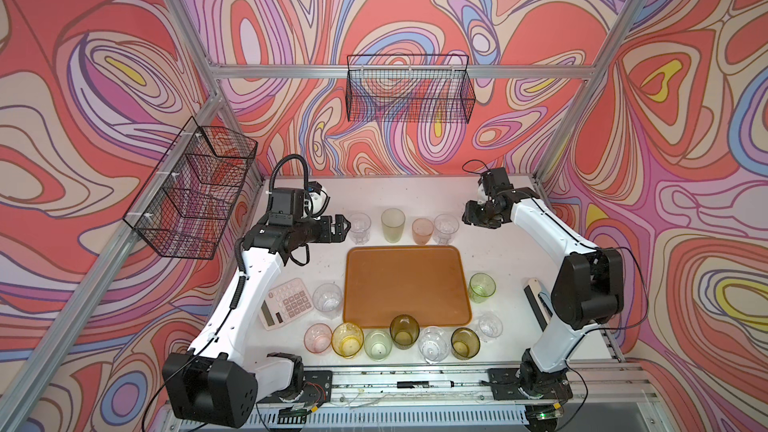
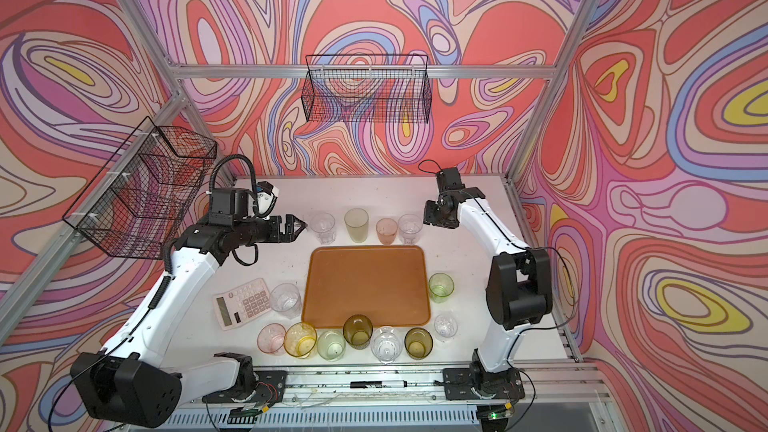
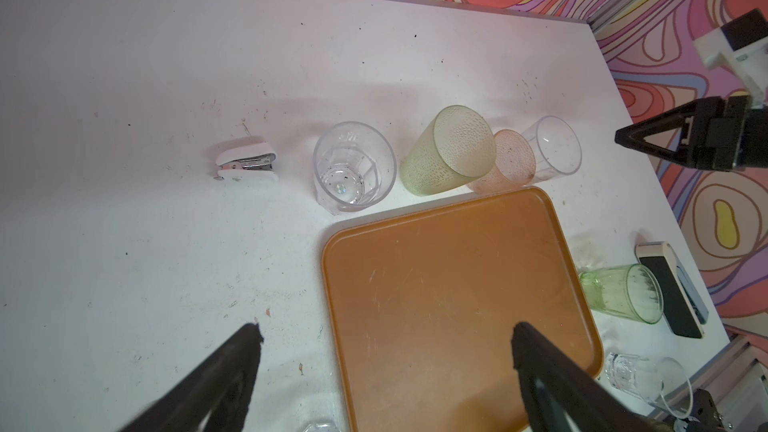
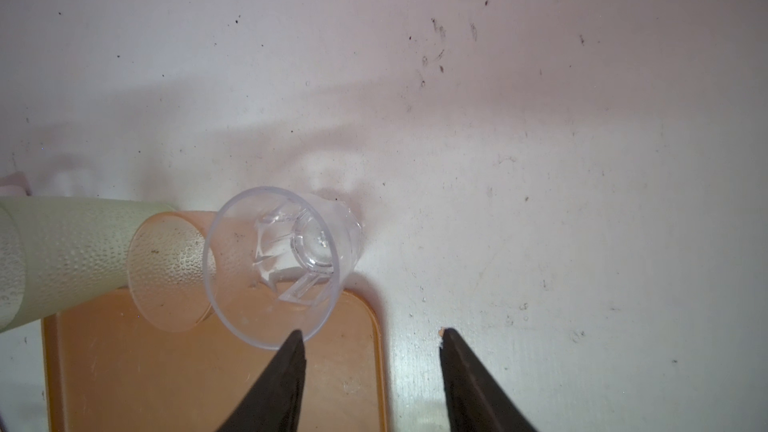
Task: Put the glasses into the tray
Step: 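Lower right gripper onto the clear glass rim and close it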
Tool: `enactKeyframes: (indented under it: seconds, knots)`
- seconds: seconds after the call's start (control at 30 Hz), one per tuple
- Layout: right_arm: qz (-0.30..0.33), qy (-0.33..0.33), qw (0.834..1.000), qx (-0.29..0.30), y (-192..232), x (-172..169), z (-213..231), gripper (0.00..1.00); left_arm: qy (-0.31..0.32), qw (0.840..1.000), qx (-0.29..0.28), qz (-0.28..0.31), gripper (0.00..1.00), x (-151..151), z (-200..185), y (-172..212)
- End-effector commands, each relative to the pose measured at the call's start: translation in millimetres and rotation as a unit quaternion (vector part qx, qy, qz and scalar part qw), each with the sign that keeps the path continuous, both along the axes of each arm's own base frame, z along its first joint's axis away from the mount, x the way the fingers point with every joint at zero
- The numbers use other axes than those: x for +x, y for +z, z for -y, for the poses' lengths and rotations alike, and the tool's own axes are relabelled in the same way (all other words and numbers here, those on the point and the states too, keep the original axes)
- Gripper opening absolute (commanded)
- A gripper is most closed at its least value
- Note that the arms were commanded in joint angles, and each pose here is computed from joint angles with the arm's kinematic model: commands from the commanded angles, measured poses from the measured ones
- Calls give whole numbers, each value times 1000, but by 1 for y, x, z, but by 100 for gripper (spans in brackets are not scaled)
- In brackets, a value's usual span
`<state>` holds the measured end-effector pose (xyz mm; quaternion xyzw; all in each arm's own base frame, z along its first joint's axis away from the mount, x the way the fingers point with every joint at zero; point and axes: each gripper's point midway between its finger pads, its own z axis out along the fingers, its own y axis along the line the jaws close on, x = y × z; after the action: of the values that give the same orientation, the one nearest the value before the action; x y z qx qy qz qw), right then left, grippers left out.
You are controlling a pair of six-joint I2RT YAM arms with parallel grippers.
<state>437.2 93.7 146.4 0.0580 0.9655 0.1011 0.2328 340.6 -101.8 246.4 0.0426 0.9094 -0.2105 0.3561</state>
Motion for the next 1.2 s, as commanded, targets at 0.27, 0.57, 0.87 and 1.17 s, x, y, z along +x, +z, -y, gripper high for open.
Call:
enactKeyframes:
  seconds: [0.27, 0.57, 0.87, 1.17]
  knots:
    - [-35, 33, 999, 3, -26, 9, -20, 47, -58, 997, -57, -15, 97, -7, 26, -2]
    - [-52, 38, 998, -4, -41, 12, -26, 40, -85, 993, -73, -22, 96, -11, 40, -2]
    - [-61, 40, 997, -8, -51, 14, -28, 33, -108, 991, -77, -28, 95, -17, 51, -4]
    - [-62, 38, 997, -15, -52, 14, -27, 25, -108, 992, -65, -31, 95, -18, 52, -7]
